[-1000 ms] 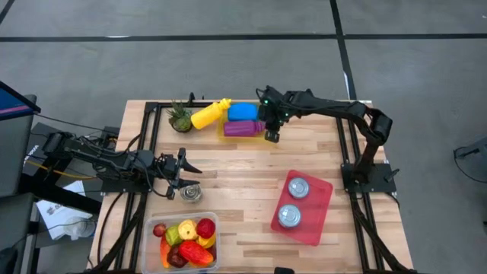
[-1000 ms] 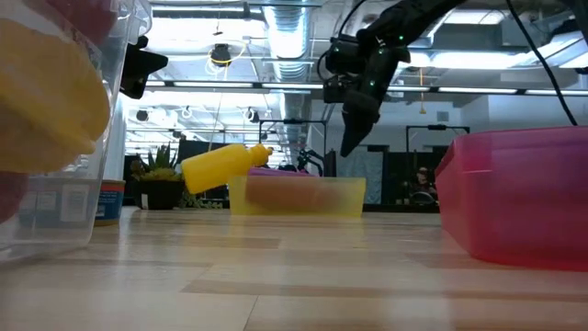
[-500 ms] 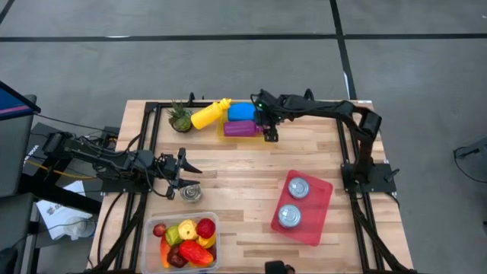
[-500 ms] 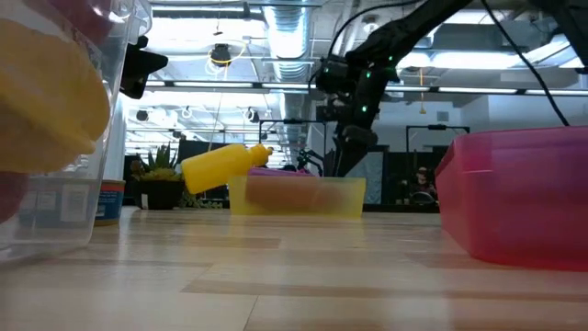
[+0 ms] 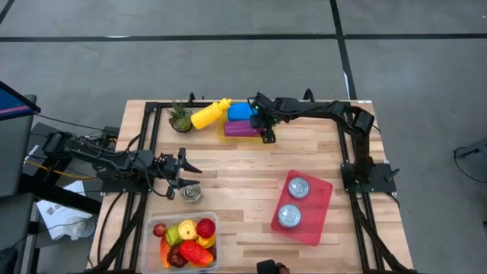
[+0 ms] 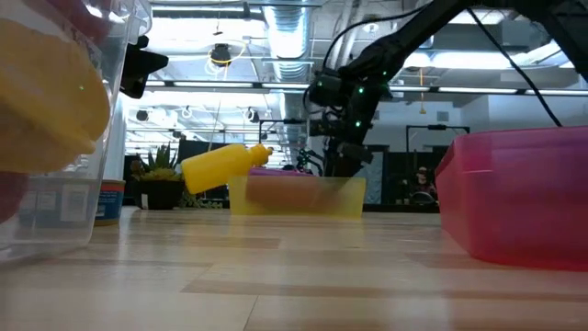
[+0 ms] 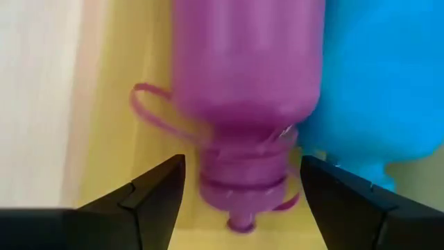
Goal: Pick & Place Food Item
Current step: Adjust the purple tumbler in the yellow bin
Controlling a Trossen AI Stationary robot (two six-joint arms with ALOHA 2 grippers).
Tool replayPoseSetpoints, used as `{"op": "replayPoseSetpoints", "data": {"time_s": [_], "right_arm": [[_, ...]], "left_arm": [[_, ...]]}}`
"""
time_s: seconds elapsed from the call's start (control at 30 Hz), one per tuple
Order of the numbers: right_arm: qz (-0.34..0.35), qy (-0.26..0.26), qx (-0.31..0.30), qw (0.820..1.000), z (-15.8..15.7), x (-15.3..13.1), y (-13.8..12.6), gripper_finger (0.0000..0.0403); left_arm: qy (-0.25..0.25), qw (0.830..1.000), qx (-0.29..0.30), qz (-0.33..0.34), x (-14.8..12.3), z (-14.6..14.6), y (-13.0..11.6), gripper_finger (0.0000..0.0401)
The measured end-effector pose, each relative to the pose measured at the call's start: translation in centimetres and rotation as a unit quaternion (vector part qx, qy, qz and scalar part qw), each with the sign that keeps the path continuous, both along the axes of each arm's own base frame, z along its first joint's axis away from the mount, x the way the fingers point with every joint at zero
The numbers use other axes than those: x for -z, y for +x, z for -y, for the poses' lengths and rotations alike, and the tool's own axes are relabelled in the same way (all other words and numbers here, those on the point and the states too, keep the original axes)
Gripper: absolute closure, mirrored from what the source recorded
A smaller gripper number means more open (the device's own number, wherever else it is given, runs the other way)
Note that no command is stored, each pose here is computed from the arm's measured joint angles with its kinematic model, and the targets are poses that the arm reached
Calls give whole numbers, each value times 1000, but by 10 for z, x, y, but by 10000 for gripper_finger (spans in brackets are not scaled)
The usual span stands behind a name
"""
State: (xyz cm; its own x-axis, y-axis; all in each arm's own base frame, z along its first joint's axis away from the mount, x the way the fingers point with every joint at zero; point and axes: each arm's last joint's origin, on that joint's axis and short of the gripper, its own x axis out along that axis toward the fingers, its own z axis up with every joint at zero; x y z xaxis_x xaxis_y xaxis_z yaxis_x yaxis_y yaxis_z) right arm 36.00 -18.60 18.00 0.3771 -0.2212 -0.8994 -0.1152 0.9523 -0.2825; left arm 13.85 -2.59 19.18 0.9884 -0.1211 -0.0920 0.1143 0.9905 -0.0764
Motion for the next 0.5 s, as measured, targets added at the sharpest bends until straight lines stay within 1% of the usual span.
{"op": "replayPoseSetpoints", "data": {"time_s": [0.17, 0.3, 0.4, 0.5], "right_arm": [[-24, 10, -5, 1000, -1, 18, 4, 127], [-31, 1, -1, 1000, -1, 21, 5, 134], [-44, -20, 6, 999, -3, 22, 6, 163], [-56, -39, 10, 998, -6, 21, 7, 213]], "left_arm": [[0, 1000, 0, 0, 0, 0, 0, 229], [0, 1000, 0, 0, 0, 0, 0, 229], [0, 1000, 0, 0, 0, 0, 0, 229], [0, 1000, 0, 0, 0, 0, 0, 229]]}}
